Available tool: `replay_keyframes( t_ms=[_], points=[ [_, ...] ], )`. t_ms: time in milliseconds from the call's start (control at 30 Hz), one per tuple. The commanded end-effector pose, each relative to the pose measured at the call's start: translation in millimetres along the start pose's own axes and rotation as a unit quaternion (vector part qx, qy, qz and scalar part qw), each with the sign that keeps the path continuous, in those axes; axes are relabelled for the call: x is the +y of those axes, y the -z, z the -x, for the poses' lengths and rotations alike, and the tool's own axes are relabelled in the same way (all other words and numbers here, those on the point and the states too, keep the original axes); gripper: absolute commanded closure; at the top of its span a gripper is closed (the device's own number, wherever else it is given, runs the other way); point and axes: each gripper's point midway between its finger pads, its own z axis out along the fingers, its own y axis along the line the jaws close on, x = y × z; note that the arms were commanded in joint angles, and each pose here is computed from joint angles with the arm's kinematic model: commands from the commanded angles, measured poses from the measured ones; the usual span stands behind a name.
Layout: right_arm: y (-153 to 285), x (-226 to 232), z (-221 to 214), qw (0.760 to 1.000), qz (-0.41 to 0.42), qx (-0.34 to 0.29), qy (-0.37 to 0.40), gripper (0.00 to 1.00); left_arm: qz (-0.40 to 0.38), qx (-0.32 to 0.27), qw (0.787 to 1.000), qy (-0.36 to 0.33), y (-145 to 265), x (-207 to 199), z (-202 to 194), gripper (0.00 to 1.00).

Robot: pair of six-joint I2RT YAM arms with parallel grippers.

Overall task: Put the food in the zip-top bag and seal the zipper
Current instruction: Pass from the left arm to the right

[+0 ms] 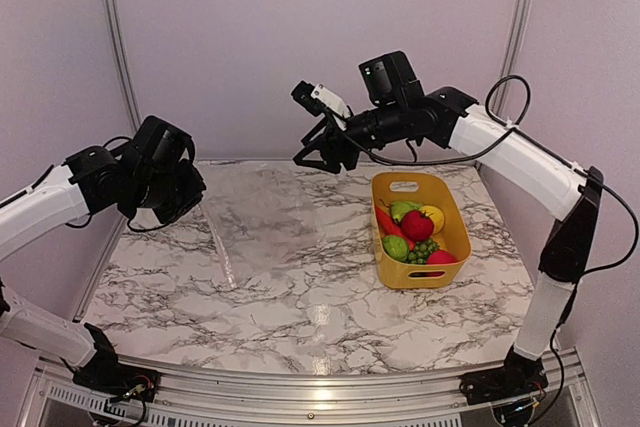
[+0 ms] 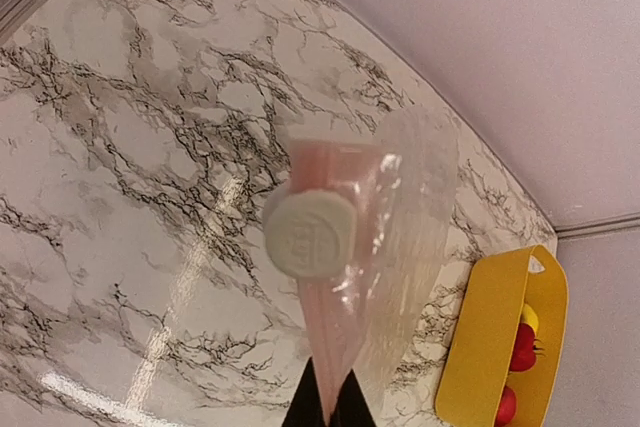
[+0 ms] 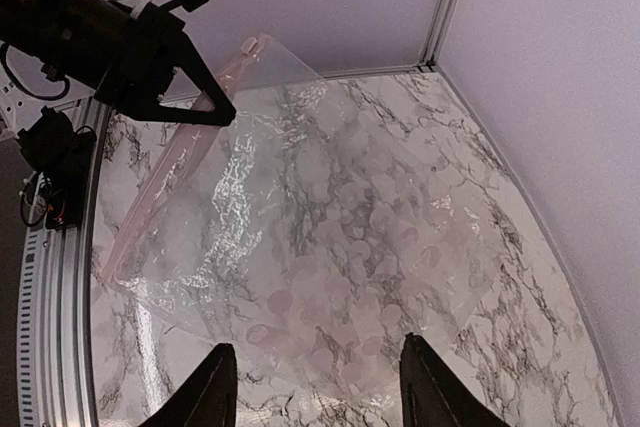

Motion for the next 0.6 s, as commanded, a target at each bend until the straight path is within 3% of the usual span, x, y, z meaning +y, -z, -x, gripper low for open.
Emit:
replay_keyframes(
  t_ms=[0,267,567],
  points=[
    [-13,27,24,0.999,0.031,-0.026,0.012,0.50,0.036,-0.067,0.988,0.138,19,25,23,1.00],
    [-41,50,49,0.997,-0.010,-0.034,0.075,0.60,0.013,-0.087,0.961,0.264,27,22,33,1.00],
    [-77,95,54,0.995,0.019,-0.035,0.094,0.56,-0.050,-0.065,0.950,0.303,24,-3,32,0.91]
  ],
)
